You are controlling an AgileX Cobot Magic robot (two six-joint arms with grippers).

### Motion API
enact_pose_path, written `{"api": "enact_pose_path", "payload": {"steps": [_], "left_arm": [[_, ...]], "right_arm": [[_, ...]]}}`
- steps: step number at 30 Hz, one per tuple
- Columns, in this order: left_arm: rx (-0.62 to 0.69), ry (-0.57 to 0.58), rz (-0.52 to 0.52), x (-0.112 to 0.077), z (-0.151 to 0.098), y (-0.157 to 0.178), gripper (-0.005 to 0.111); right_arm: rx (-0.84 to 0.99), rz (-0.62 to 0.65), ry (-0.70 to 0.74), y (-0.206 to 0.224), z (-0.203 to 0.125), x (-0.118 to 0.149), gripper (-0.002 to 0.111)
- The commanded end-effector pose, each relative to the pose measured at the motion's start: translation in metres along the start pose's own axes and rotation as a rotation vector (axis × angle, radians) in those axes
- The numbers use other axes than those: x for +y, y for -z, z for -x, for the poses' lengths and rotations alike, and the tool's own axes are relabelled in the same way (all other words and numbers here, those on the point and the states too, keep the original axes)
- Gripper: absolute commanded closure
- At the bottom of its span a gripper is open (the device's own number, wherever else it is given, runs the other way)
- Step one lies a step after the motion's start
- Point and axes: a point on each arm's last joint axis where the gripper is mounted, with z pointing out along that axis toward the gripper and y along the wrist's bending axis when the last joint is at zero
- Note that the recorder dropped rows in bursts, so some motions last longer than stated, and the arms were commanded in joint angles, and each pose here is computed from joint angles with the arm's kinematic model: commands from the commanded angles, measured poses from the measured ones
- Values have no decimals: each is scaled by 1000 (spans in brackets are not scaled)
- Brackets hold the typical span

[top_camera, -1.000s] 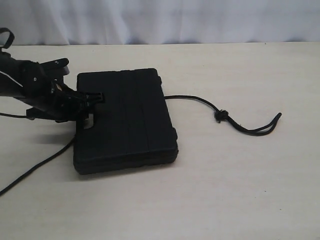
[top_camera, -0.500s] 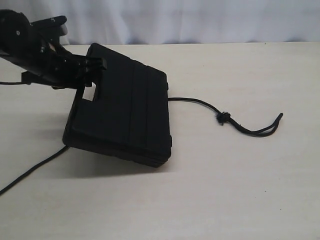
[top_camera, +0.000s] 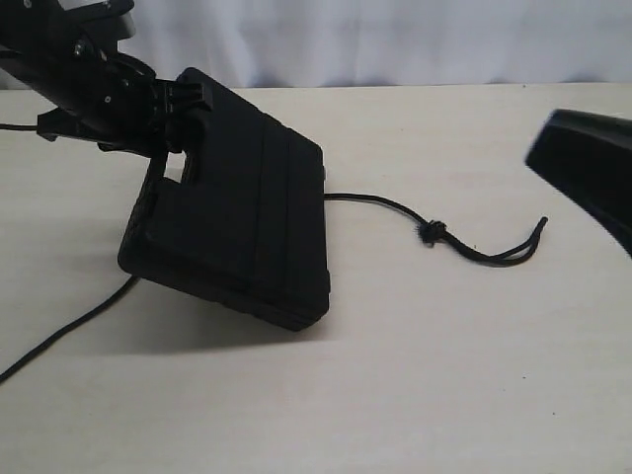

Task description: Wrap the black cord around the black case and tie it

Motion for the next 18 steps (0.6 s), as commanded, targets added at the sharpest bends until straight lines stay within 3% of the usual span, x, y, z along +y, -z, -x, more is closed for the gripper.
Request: {"api": "enact_pose_path", "payload": {"steps": [1,4,7,12,16,18], "left_arm": [[-53,16,-31,-5,7,11,107],[-71,18,-38,-6,9,11,107],[-93,19,-45,-6,11,11,107],[-100,38,-60,-8,12,11,107],[-113,55,-76,-9,13,12,107],[-115,80,-94,-10,13,12,107]], "right_arm": [[100,9,-119,-30,-12,-38,93],[171,86,-187,-47,-21,-52,84],[286,96,-125,-64,-27,-56,84],[435,-153,235,-94,-25,-51,84],[373,-358,462,-106,-18,-38,83],[359,-390,523,-111,-20,-29,75]]}}
